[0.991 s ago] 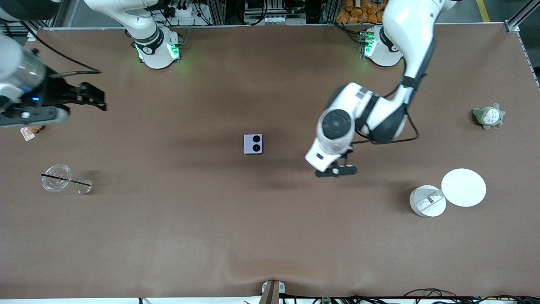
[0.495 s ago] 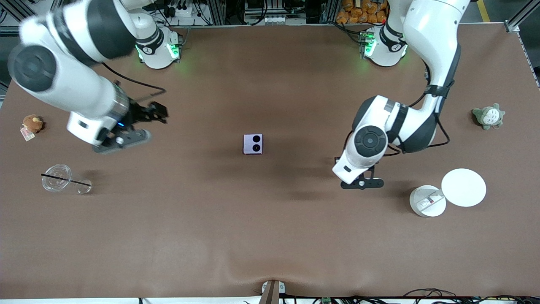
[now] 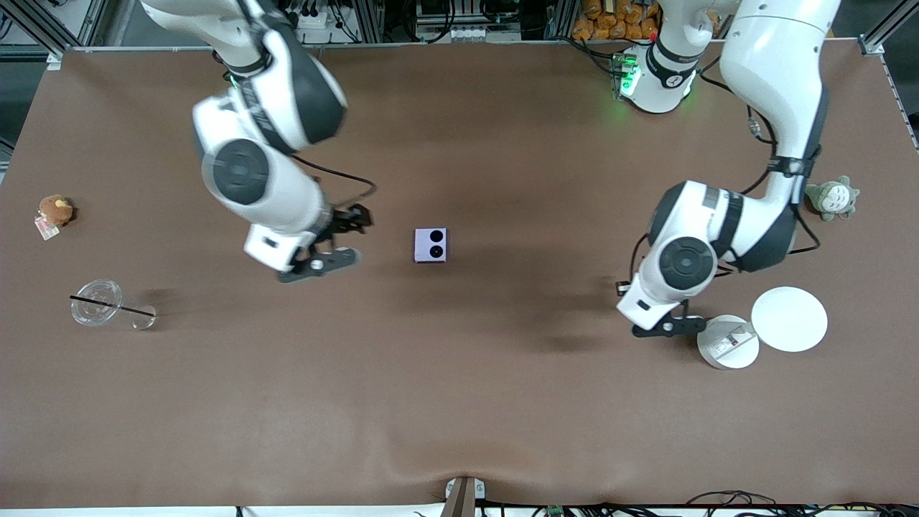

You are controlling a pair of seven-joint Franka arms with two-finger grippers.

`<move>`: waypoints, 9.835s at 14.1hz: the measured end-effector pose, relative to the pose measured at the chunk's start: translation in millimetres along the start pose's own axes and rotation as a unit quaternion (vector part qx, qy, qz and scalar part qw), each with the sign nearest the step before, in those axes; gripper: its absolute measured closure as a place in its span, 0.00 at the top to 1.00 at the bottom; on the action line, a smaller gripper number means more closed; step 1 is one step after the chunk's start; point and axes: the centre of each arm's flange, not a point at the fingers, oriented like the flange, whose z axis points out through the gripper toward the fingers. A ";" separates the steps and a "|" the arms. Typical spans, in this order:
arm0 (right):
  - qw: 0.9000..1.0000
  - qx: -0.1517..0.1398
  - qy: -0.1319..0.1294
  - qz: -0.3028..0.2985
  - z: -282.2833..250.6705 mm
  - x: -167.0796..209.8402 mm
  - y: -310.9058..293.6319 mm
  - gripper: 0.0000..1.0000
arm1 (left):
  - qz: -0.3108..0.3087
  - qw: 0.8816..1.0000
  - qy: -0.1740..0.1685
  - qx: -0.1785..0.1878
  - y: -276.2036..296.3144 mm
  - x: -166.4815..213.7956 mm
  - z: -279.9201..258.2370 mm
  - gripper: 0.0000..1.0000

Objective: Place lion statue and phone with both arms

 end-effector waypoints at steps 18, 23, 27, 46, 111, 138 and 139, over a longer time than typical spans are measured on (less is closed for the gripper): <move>0.997 0.010 0.012 0.070 219.3 4.9 -97.2 1.00 | 0.069 0.993 0.078 -0.054 -68.5 56.7 72.9 0.47; 0.998 0.014 0.028 0.060 230.8 -2.7 -109.2 1.00 | 0.075 0.993 0.079 -0.053 -61.9 54.7 50.5 0.97; 0.997 0.012 0.032 0.067 248.3 -11.7 -110.4 1.00 | 0.090 0.994 0.044 -0.035 -52.2 22.3 -22.6 1.00; 0.997 0.005 0.026 0.074 260.4 -21.4 -123.0 0.85 | 0.142 0.989 0.033 -0.016 13.0 -77.7 -162.7 1.00; 0.998 0.023 0.016 0.064 -178.3 -37.7 415.3 1.00 | 0.007 0.993 0.036 -0.113 -235.0 -128.7 -305.2 1.00; 0.992 0.004 0.046 0.117 -231.9 -177.2 332.9 1.00 | 0.000 0.994 0.035 -0.106 -220.3 -179.4 -343.7 1.00; 0.992 0.004 0.046 0.117 -231.9 -177.1 332.5 1.00 | -0.002 0.994 0.035 -0.107 -222.2 -179.2 -343.6 1.00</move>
